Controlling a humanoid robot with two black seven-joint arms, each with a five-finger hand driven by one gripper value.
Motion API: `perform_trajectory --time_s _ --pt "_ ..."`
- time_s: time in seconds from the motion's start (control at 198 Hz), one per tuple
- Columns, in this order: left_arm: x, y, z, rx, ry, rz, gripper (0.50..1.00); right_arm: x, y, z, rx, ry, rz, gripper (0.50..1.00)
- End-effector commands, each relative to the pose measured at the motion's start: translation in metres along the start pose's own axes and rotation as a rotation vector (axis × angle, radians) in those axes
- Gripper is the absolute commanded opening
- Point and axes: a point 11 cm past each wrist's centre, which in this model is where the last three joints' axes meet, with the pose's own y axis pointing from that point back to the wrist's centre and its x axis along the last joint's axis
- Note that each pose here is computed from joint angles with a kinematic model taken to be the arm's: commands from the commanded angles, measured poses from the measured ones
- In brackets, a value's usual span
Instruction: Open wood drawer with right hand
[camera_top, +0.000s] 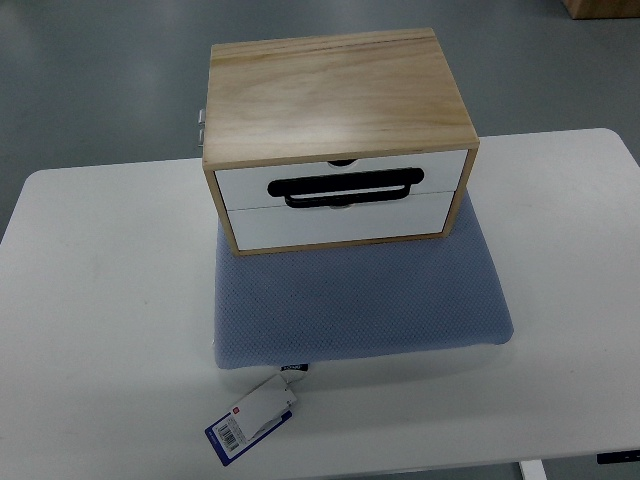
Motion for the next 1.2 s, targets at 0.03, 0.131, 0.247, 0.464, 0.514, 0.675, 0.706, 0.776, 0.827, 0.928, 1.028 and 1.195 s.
perform_trajectory --time_s 0.03,0.131,0.247,0.464,0.514,0.675,0.706,0.776,0.827,0.928,1.028,1.195 --pt "0.001 0.0 0.0 0.0 0.0 0.002 1.0 -0.037 0.005 -0.029 -0.072 0.178 -0.16 0.946" --pt "0.001 0.0 0.0 0.0 -0.001 0.002 1.0 -0.087 0.01 -0.048 -0.177 0.353 -0.287 0.946" --pt "0.0 0.0 0.0 0.0 -0.001 0.001 1.0 -0.124 0.014 -0.042 -0.283 0.452 -0.386 0.944" --pt "0.001 0.0 0.0 0.0 0.0 0.004 1.0 -0.144 0.016 -0.014 -0.432 0.315 -0.435 0.944" --pt "0.001 0.0 0.0 0.0 -0.001 0.004 1.0 -0.147 0.016 -0.013 -0.427 0.287 -0.44 0.944" --pt "0.001 0.0 0.0 0.0 -0.001 0.004 1.0 -0.157 0.011 -0.003 -0.424 0.15 -0.421 0.944" --pt "0.001 0.0 0.0 0.0 -0.001 0.004 1.0 -0.158 0.009 0.0 -0.427 0.141 -0.416 0.944" --pt "0.001 0.0 0.0 0.0 -0.001 0.004 1.0 -0.164 0.006 0.005 -0.434 0.127 -0.416 0.944" --pt "0.002 0.0 0.0 0.0 -0.001 0.005 1.0 -0.167 0.004 0.009 -0.441 0.116 -0.416 0.944" --pt "0.002 0.0 0.0 0.0 -0.001 0.008 1.0 -0.173 -0.001 0.013 -0.451 0.117 -0.41 0.944" --pt "0.003 0.0 0.0 0.0 -0.001 0.01 1.0 -0.174 -0.006 0.017 -0.464 0.164 -0.384 0.944" --pt "0.003 0.0 0.0 0.0 -0.001 0.01 1.0 -0.176 -0.011 0.029 -0.493 0.229 -0.367 0.944"
